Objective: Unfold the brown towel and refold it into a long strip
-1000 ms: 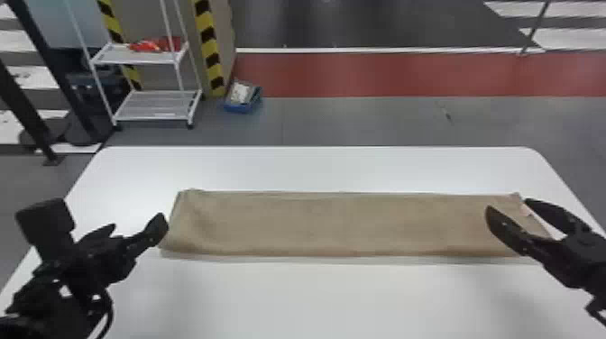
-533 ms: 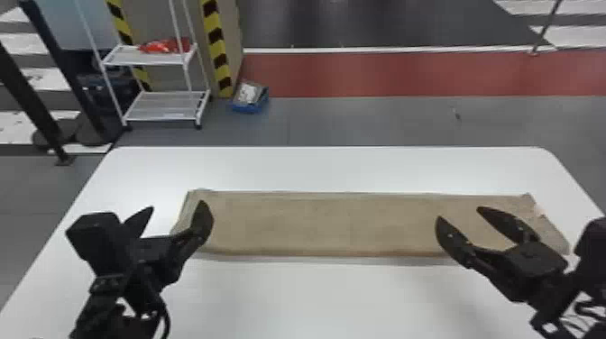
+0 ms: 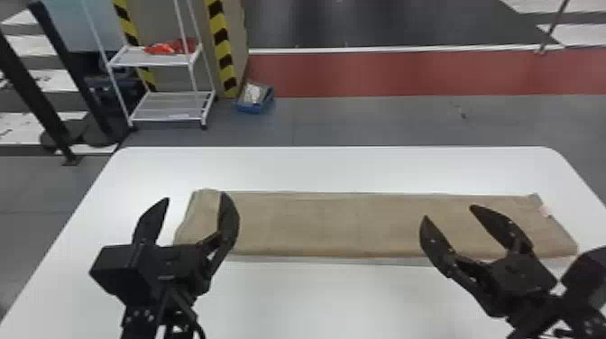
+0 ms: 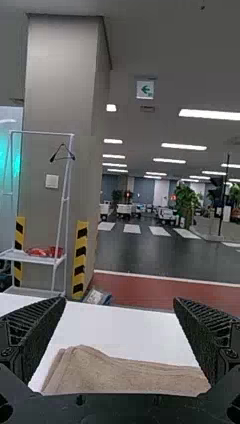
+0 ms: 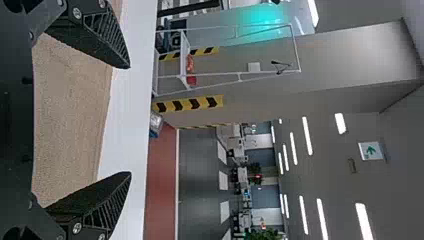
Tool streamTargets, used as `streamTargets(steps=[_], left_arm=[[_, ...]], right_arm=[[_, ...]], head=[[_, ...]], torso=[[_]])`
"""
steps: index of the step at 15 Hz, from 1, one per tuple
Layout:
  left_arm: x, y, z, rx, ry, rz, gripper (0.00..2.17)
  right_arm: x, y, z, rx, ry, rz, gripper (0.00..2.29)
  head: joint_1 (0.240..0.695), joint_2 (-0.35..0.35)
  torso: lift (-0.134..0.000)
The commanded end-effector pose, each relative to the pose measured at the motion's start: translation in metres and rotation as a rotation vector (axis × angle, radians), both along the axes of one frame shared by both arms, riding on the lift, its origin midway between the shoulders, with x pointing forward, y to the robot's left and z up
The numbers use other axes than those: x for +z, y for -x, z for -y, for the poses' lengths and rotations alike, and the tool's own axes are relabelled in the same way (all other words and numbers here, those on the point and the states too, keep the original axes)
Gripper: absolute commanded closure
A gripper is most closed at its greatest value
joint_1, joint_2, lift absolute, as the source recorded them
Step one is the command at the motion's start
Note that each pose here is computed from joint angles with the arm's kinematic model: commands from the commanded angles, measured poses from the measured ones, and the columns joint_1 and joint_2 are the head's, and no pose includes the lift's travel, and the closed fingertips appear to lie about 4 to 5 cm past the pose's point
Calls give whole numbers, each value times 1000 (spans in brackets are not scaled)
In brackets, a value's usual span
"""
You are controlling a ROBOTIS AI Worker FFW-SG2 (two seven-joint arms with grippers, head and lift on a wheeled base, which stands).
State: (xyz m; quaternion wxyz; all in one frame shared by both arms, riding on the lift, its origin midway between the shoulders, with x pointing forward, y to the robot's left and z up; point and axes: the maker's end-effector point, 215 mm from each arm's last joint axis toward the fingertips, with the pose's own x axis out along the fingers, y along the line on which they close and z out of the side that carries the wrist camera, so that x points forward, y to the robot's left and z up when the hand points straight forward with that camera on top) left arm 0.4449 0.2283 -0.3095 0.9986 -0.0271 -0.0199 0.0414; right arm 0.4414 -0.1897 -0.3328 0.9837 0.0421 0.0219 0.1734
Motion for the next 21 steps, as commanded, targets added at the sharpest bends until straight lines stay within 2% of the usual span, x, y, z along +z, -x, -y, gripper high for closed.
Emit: streamTargets(steps=[1, 3, 9, 14, 21], left_arm=[[-7, 7, 7, -9, -35, -12, 100], [-11, 11, 8, -14, -39, -21, 100], [-1, 23, 6, -16, -57, -12, 100], [14, 20, -7, 1, -74, -11, 100], [25, 9, -44, 47, -78, -6, 100]], right_arm=[[10, 16, -6, -6, -18, 49, 137], [16, 27, -4, -32, -51, 73, 137], [9, 30, 7, -123, -91, 52, 137], [24, 28, -4, -106, -80, 45, 137], [22, 17, -16, -114, -66, 19, 140]], head=[[695, 50], [695, 48], [695, 36], [695, 43], [695, 110]], torso=[[-125], [-125], [-125], [-125], [-125]])
